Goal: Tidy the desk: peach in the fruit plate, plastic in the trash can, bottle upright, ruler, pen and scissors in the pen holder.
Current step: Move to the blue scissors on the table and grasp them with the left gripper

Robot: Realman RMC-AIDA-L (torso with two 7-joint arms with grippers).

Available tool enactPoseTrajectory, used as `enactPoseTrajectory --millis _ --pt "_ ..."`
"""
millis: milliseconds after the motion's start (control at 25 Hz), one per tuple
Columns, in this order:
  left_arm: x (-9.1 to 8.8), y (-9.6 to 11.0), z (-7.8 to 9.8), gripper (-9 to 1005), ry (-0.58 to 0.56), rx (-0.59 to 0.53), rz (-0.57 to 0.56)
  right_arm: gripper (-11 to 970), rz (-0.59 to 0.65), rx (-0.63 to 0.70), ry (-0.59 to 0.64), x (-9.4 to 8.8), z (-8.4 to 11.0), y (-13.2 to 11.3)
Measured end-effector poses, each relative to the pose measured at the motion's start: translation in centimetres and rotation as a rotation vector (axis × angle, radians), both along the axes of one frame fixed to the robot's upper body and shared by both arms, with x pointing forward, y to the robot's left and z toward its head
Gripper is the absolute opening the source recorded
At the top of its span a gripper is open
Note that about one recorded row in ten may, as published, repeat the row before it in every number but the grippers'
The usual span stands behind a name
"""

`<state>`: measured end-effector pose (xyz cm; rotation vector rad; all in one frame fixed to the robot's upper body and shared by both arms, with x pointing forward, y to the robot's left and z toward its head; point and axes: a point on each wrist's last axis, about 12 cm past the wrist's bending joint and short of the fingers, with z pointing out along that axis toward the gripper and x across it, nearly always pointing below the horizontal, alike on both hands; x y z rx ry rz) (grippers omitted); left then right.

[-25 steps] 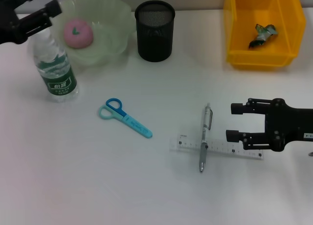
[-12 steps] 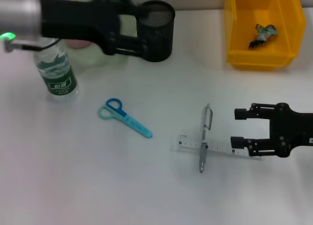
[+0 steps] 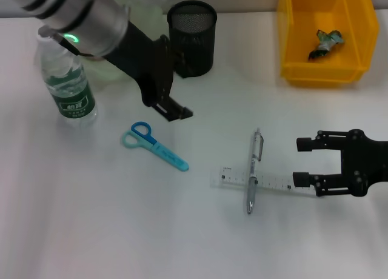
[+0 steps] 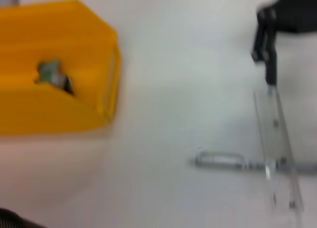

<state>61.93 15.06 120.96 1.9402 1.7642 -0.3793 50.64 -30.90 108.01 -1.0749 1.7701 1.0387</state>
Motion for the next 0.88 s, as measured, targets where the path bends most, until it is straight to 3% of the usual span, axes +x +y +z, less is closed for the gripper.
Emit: enactPoseTrajectory --millis 40,320,600,880 --pt "-0.1 -0.8 -0.1 780 -0.024 0.075 -0.024 755 -0.013 -0.002 0.003 0.2 0.0 0.0" --pt "-0.6 -2.8 -1.0 778 -0.050 0.286 -0.117 755 -0.047 -0.006 0.006 0.5 -0.2 0.2" --pt "-0.8 -3.3 -2.7 774 -0.087 0.331 -0.179 755 -0.058 -0.004 0.010 0.6 -0.5 0.6" --pt "-1.4 -3.2 -5.7 771 -0.101 0.381 -0.211 754 -0.061 0.004 0.014 0.5 -0.7 1.1"
